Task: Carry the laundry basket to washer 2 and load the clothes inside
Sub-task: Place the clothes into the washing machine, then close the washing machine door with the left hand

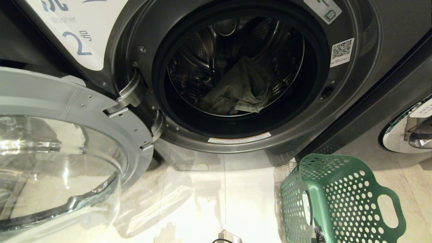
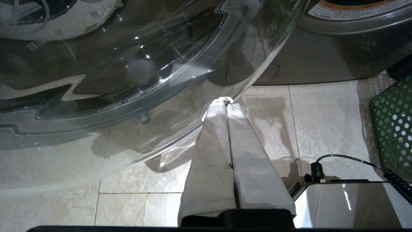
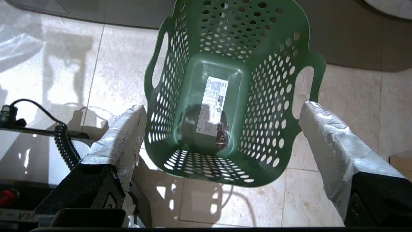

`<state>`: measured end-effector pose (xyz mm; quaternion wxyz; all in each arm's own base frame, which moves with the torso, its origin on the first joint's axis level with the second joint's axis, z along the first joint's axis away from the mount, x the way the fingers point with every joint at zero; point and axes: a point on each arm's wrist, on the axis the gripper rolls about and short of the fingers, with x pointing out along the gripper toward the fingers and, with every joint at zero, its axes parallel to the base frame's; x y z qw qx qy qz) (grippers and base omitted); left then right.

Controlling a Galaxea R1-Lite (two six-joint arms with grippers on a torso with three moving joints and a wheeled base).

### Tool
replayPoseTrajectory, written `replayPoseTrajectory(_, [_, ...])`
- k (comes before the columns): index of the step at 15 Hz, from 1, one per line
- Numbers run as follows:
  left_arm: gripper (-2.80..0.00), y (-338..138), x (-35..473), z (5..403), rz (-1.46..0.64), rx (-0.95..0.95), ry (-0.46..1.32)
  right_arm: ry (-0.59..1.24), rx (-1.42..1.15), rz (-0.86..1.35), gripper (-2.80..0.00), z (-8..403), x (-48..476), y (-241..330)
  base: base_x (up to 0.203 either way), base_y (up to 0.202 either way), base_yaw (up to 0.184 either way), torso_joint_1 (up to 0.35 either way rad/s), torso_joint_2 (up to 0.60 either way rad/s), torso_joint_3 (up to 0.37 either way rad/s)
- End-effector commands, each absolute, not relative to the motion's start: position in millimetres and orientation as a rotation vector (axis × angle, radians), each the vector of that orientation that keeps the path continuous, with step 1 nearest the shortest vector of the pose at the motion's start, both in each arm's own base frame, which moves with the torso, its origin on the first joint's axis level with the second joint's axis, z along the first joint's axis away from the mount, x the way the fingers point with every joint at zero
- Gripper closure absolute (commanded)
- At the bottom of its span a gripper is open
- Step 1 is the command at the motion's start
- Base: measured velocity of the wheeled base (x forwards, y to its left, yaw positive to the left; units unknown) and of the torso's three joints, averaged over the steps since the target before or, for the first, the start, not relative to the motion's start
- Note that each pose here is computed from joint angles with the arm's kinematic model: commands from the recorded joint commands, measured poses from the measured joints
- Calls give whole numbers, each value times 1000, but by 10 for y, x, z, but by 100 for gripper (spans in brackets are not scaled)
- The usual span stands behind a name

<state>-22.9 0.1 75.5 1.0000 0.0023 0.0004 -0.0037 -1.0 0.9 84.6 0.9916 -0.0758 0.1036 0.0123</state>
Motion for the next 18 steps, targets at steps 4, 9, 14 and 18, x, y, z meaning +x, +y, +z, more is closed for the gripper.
replayPoseTrajectory(4, [0, 1, -227, 754, -8, 5, 3, 96, -131, 26, -280, 798, -134, 10, 0, 0, 0, 0, 0, 0])
replayPoseTrajectory(9, [0, 1, -228, 758, -8, 5, 2, -2, -117, 37, -280, 755, -228, 11, 0, 0, 0, 0, 0, 0])
replayPoseTrajectory(14, [0, 1, -227, 754, -8, 5, 3, -3, -22, -8, -280, 758, -228, 1, 0, 0, 0, 0, 0, 0])
replayPoseTrajectory(18, [0, 1, -228, 757, -8, 5, 2, -5, -11, -9, -280, 762, -229, 1, 0, 0, 0, 0, 0, 0])
